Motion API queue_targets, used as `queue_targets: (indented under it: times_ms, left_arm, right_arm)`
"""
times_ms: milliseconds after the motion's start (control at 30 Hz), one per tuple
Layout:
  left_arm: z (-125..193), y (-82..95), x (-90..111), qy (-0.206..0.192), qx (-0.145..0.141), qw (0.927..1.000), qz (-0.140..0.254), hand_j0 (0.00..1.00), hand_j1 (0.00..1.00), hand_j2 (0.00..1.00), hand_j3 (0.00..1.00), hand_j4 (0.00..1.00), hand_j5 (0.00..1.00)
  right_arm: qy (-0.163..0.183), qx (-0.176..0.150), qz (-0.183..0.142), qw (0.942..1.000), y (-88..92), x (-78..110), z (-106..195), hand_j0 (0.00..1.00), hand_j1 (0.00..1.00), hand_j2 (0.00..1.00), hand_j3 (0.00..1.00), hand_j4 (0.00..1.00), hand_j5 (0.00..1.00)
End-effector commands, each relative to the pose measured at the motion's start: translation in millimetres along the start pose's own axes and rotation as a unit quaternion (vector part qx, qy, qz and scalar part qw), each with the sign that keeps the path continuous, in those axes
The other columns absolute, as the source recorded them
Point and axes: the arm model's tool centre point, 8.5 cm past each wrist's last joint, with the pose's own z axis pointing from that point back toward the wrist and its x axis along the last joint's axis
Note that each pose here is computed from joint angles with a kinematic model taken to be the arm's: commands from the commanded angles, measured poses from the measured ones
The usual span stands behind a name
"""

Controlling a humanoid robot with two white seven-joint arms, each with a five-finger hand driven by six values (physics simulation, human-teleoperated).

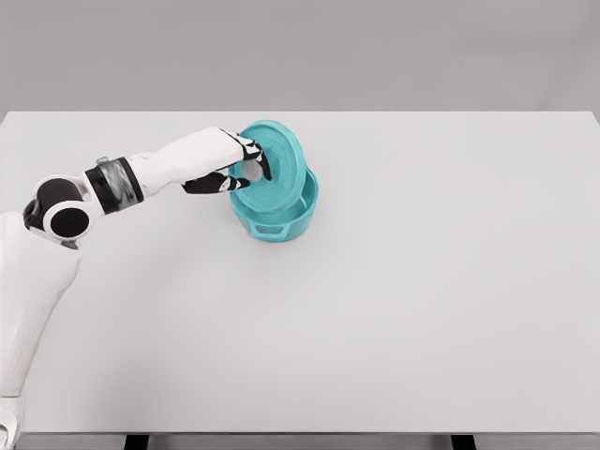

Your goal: Cover the pot with left arm

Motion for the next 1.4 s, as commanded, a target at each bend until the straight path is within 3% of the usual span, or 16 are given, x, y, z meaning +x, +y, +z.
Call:
queue_targets:
  times_ms: [0, 733, 933, 1367]
  left_arm:
    - [0.0, -0.3, -0.2, 0.0, 0.0, 1.0, 0.002, 0.56, 0.56, 0.56, 0.56, 0.56, 0.56]
    - [2.0, 3.4, -0.5, -0.001, 0.004, 1.0, 0.001, 0.57, 0.57, 0.57, 0.57, 0.57, 0.57]
    - [2.0, 3.1, -0.8, -0.001, 0.003, 1.0, 0.001, 0.66, 0.66, 0.66, 0.66, 0.66, 0.66]
    - [2.1, 2.3, -0.8, 0.0, 0.003, 1.0, 0.002, 0.68, 0.68, 0.68, 0.68, 0.68, 0.68]
  right_arm:
    - [0.001, 0.0, 0.0, 1.0, 0.2, -0.5, 0.0, 1.0, 1.0, 1.0, 1.0, 1.0, 1.0]
    - [0.0, 0.0, 0.0, 1.0, 0.1, 0.0, 0.0, 1.0, 1.0, 1.0, 1.0, 1.0, 1.0]
    - [0.0, 0.0, 0.0, 1.0, 0.1, 0.0, 0.0, 1.0, 1.0, 1.0, 1.0, 1.0, 1.0]
    - [0.0, 0.0, 0.0, 1.0, 0.1, 0.0, 0.0, 1.0, 1.0, 1.0, 1.0, 1.0, 1.0]
